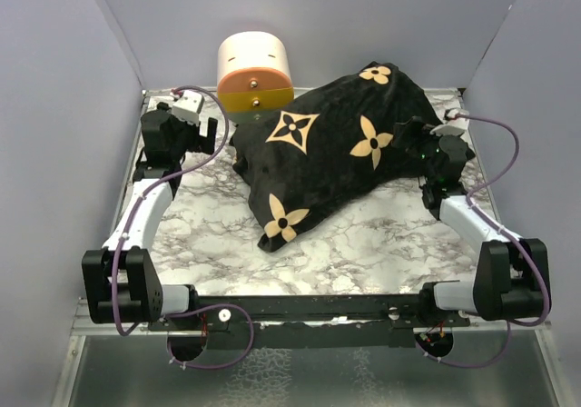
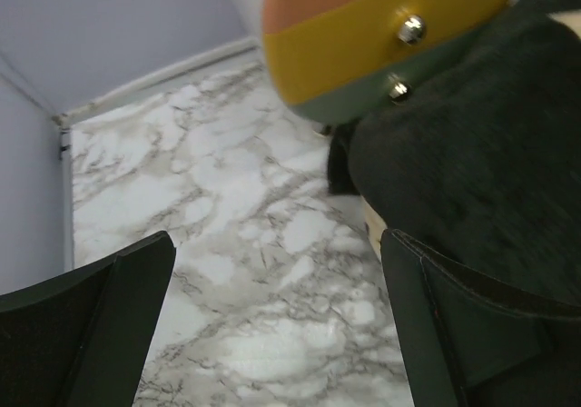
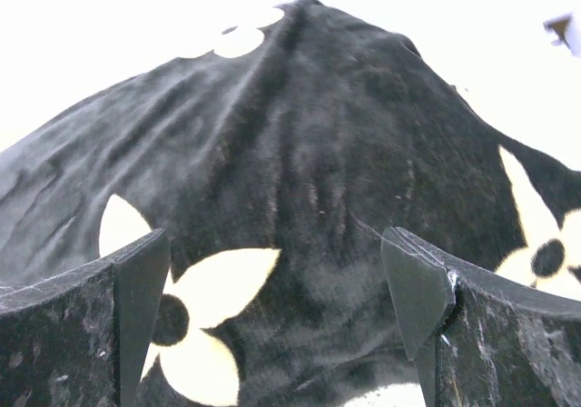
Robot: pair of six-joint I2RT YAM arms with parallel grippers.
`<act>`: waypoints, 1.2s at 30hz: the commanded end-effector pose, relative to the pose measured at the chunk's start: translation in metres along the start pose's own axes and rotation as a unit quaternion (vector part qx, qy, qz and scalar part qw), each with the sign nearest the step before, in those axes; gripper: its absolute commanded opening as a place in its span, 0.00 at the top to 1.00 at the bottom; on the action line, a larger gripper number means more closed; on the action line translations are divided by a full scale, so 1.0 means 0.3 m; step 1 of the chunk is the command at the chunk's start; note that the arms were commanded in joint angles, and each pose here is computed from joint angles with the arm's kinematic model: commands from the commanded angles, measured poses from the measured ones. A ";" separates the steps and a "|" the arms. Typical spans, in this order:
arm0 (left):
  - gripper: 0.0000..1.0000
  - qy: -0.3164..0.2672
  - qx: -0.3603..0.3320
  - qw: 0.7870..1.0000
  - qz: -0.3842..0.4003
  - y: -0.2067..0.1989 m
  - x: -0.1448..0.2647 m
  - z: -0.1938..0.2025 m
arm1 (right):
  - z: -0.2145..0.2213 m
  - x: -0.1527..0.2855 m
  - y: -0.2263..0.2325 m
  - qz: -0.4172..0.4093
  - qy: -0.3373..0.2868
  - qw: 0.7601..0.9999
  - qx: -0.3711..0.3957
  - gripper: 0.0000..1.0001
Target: Remove the pillowcase from the pillow
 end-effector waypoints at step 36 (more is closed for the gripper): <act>1.00 0.381 -0.030 0.920 0.089 -0.136 0.064 0.442 | 0.166 -0.289 -0.159 0.025 0.268 0.952 -0.143 0.25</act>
Point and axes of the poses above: each gripper's point midway between its finger pads, its own x axis back along the fingers, its own y axis along the line the jaws close on, z = x × y, the point moved 9 cm from there along x, back along the fingers, and after that the axes turned 14 degrees about x, right-handed, at the moved point
